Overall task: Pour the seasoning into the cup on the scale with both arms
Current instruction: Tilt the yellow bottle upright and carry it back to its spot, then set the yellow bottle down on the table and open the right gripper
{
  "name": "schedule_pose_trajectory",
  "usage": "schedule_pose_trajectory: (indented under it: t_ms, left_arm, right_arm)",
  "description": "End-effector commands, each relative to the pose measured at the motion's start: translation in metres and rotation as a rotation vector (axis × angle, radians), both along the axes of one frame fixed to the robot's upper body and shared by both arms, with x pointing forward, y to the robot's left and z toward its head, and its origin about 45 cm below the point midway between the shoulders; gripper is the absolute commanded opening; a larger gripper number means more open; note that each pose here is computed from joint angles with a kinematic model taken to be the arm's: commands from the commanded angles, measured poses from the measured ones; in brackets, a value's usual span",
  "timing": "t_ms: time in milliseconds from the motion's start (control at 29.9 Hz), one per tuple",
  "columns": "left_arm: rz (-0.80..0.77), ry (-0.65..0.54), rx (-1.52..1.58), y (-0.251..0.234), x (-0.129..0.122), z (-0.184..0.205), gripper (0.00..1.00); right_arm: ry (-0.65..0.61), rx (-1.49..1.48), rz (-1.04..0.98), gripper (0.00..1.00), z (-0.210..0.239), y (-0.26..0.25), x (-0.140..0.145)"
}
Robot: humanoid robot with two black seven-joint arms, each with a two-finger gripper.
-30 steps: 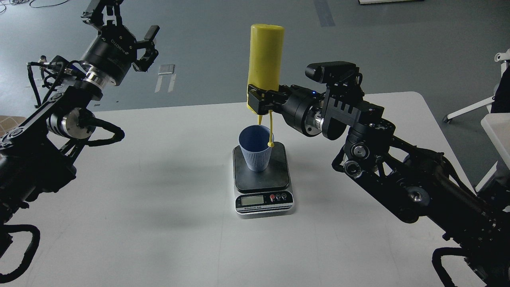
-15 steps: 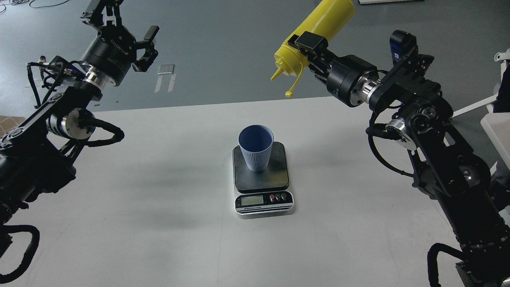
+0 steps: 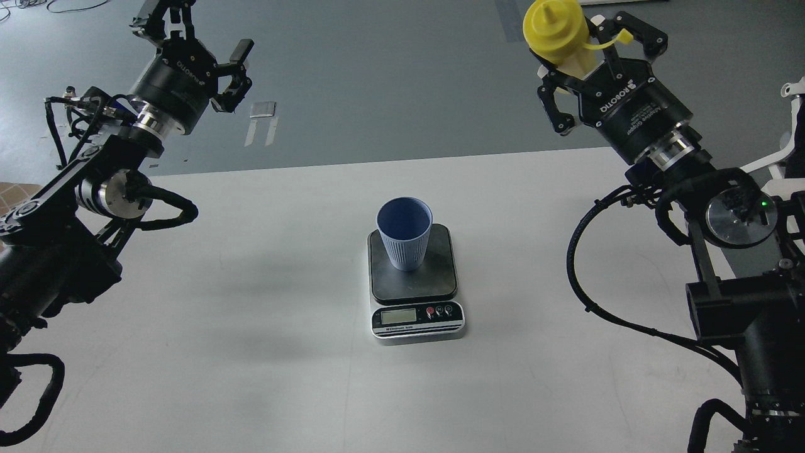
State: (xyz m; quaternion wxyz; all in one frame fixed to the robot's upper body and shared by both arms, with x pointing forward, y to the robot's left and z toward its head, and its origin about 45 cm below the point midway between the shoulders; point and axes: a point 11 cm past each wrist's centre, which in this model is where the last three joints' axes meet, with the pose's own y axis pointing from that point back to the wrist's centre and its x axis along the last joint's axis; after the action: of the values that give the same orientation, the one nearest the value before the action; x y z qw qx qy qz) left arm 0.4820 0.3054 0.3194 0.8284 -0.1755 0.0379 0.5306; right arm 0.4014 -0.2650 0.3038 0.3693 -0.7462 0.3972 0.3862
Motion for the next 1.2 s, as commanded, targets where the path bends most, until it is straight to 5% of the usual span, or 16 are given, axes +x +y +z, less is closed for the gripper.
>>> schedule_pose_trajectory:
  t_ms: [0,502,803,1171]
  left_arm:
    - [0.000,0.001,0.002,0.000,0.000,-0.001,0.98]
    - [0.000,0.000,0.002,0.000,0.000,0.000,0.97]
    - [0.001,0.003,0.002,0.000,0.000,-0.001,0.97]
    - [0.001,0.003,0.002,0.000,0.000,-0.001,0.97]
  right_arm:
    - [0.060,0.106,-0.050,0.00,-0.017,-0.024,-0.009]
    - [0.292,0.370,-0.158,0.00,-0.103,-0.065,-0.064]
    - [0.436,0.395,-0.210,0.00,-0.154,-0.074,-0.072]
    - [0.463,0.411,-0.221,0.00,-0.167,-0.076,-0.074]
